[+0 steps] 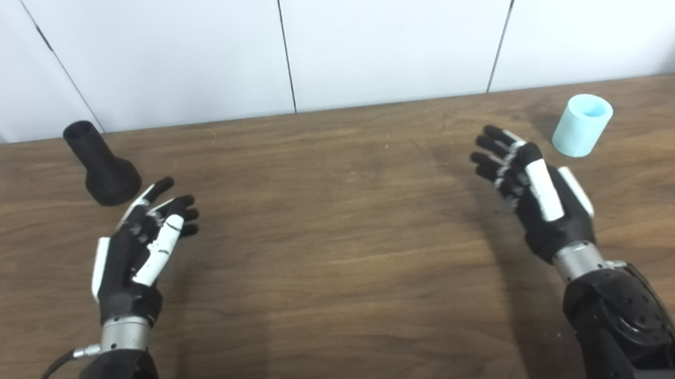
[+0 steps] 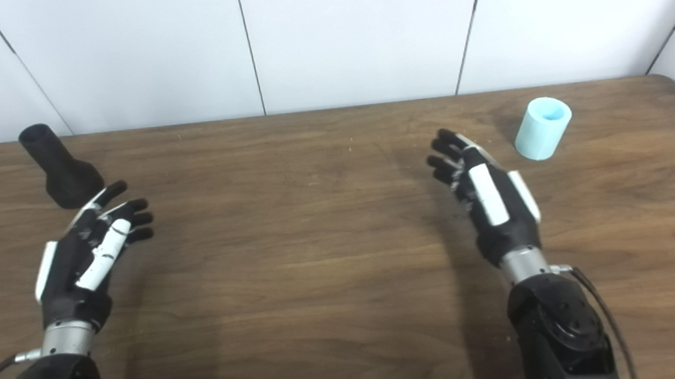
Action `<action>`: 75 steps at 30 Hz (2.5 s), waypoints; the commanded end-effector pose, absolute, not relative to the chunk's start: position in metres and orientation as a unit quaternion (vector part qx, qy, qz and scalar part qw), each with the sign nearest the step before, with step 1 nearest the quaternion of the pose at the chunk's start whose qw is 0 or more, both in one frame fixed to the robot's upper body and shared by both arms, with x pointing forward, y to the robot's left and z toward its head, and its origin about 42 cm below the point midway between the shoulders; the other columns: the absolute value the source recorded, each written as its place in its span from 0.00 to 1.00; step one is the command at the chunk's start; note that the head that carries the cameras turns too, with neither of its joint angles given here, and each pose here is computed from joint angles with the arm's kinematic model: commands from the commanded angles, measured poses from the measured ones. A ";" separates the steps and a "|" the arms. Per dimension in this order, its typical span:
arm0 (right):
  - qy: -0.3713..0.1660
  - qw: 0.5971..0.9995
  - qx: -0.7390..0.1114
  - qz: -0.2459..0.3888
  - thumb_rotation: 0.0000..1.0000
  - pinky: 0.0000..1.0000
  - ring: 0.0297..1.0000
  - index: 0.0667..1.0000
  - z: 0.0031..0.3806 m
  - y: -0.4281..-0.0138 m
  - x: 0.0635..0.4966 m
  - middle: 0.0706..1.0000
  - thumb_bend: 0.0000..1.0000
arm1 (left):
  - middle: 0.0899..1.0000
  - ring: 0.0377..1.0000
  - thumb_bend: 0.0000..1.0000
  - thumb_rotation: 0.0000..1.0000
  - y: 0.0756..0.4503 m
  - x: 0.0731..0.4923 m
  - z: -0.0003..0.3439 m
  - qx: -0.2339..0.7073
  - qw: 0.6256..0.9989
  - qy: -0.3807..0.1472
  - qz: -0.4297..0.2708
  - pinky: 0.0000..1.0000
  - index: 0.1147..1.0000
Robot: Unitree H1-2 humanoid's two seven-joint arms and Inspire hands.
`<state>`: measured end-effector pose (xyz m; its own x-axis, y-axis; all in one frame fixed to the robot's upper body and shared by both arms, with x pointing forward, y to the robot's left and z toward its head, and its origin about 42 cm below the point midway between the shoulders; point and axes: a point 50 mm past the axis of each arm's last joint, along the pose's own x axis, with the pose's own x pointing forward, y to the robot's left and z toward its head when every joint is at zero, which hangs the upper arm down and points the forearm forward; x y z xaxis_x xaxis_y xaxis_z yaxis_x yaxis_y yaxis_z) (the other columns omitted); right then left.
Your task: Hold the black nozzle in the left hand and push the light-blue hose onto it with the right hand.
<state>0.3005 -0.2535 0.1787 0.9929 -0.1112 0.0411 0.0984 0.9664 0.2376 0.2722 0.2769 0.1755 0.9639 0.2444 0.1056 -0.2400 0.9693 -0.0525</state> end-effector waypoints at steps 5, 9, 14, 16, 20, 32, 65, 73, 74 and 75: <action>-0.084 0.992 0.092 -0.015 0.07 0.53 0.57 0.61 0.201 -0.245 0.305 0.61 0.60 | 0.53 0.51 0.51 0.03 0.279 0.279 0.193 0.024 0.991 -0.094 0.091 0.45 0.44; -0.059 0.993 0.066 0.072 0.57 0.95 0.96 0.96 0.196 -0.246 0.305 0.97 0.79 | 0.95 0.94 0.68 0.41 0.285 0.277 0.190 0.098 0.991 -0.087 0.002 0.93 0.93; -0.063 0.990 0.098 0.083 0.77 1.00 1.00 1.00 0.192 -0.243 0.302 1.00 0.74 | 1.00 1.00 0.85 0.59 0.283 0.277 0.187 0.089 0.991 -0.096 -0.005 1.00 1.00; -0.065 0.990 0.096 0.086 0.82 1.00 1.00 1.00 0.192 -0.244 0.303 1.00 0.75 | 1.00 1.00 0.88 0.62 0.283 0.276 0.188 0.087 0.992 -0.092 -0.002 1.00 1.00; -0.062 0.990 0.093 0.085 0.86 1.00 1.00 1.00 0.193 -0.244 0.304 1.00 0.77 | 1.00 1.00 0.87 0.68 0.282 0.278 0.189 0.080 0.993 -0.092 -0.001 1.00 1.00; -0.058 0.991 0.092 0.077 0.88 1.00 1.00 1.00 0.193 -0.245 0.303 1.00 0.72 | 1.00 1.00 0.80 0.76 0.282 0.279 0.185 0.049 0.994 -0.093 -0.005 1.00 1.00; -0.056 0.993 0.096 0.047 0.94 0.98 1.00 1.00 0.178 -0.303 0.298 1.00 0.62 | 0.99 0.97 0.41 0.79 0.227 0.273 0.170 0.023 0.997 -0.070 0.015 0.92 0.99; -0.064 0.986 0.138 0.067 0.84 1.00 1.00 1.00 0.172 -0.304 0.298 1.00 0.62 | 0.98 0.96 0.41 0.76 0.223 0.274 0.163 0.023 0.996 -0.079 0.022 0.91 0.99; -0.066 0.986 0.139 0.070 0.84 1.00 1.00 1.00 0.171 -0.304 0.298 1.00 0.62 | 0.98 0.96 0.41 0.76 0.223 0.274 0.162 0.023 0.996 -0.079 0.023 0.91 0.99; -0.067 0.985 0.139 0.071 0.83 1.00 1.00 1.00 0.170 -0.305 0.298 1.00 0.62 | 0.98 0.96 0.41 0.76 0.223 0.274 0.160 0.023 0.996 -0.079 0.024 0.91 0.99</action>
<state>0.2932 -0.3044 0.1545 0.9937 0.1011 0.0483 -0.1106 0.9548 0.2758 0.2705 0.2260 0.1514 0.9946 0.0429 0.0942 -0.0462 0.9984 0.0334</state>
